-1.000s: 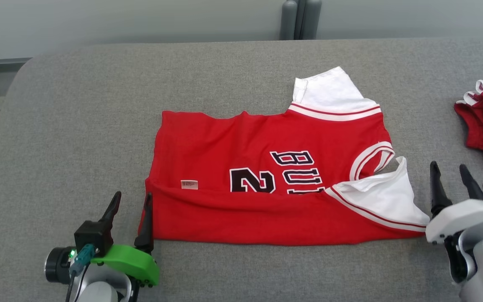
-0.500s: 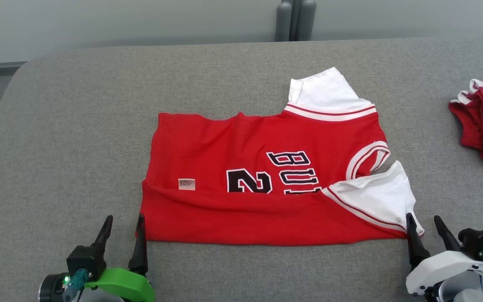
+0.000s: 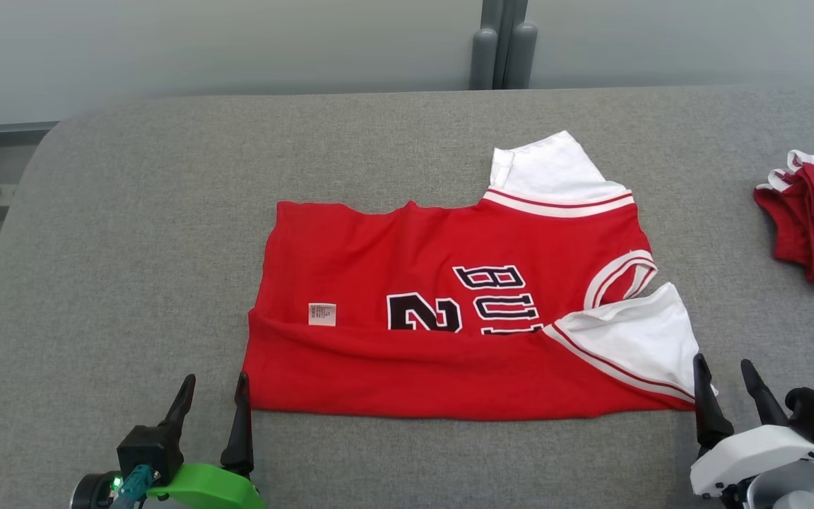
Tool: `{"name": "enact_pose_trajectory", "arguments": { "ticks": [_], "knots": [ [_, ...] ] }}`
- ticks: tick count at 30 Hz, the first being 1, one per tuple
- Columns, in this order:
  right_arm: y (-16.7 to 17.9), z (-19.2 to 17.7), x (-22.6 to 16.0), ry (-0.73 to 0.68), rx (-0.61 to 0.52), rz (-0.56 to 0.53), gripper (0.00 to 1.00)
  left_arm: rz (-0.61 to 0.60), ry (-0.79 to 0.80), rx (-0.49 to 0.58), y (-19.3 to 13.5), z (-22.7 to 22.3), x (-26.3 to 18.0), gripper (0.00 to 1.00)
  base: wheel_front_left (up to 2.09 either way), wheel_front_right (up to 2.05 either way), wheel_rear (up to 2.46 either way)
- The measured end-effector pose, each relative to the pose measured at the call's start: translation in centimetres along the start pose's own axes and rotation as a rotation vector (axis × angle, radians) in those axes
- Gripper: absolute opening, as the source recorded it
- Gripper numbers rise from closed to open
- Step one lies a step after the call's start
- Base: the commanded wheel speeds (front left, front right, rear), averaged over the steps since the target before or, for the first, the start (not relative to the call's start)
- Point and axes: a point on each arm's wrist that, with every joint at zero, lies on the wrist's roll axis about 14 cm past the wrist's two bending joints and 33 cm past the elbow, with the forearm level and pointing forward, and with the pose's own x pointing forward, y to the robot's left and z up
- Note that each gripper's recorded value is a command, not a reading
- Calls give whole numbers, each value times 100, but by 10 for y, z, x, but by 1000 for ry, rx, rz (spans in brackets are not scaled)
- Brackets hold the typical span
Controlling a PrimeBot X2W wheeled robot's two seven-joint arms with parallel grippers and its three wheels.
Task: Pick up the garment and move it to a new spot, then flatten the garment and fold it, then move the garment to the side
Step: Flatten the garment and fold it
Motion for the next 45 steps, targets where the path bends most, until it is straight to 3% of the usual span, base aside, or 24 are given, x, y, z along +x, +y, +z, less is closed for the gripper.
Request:
{"name": "enact_pose_trajectory", "arguments": {
  "ticks": [7, 25, 27, 28, 30, 31, 45],
  "knots": [
    [13, -15, -5, 47, -1, 39, 100, -13, -5, 1, -4, 2, 1, 100, 0, 0, 0],
    [1, -50, -1, 173, -14, 8, 100, 13, 5, -1, 4, -2, -6, 100, 0, 0, 0],
    [2, -52, -1, 183, -11, 14, 84, 13, 6, -1, 4, -2, -6, 100, 0, 0, 0],
    [1, -52, -1, 185, -8, 13, 51, 12, 6, -1, 3, -2, -6, 100, 0, 0, 0],
    [2, -52, 0, 188, -4, 16, 25, 11, 7, -1, 3, -3, -6, 100, 0, 0, 0],
    [3, -52, 1, 189, -5, 21, 0, 10, 8, -1, 3, -3, -6, 100, 0, 0, 0],
    [-16, -38, -1, 153, -28, -6, 0, -54, 33, -42, -17, -11, -3, 100, 0, 0, 0]
  ]
}}
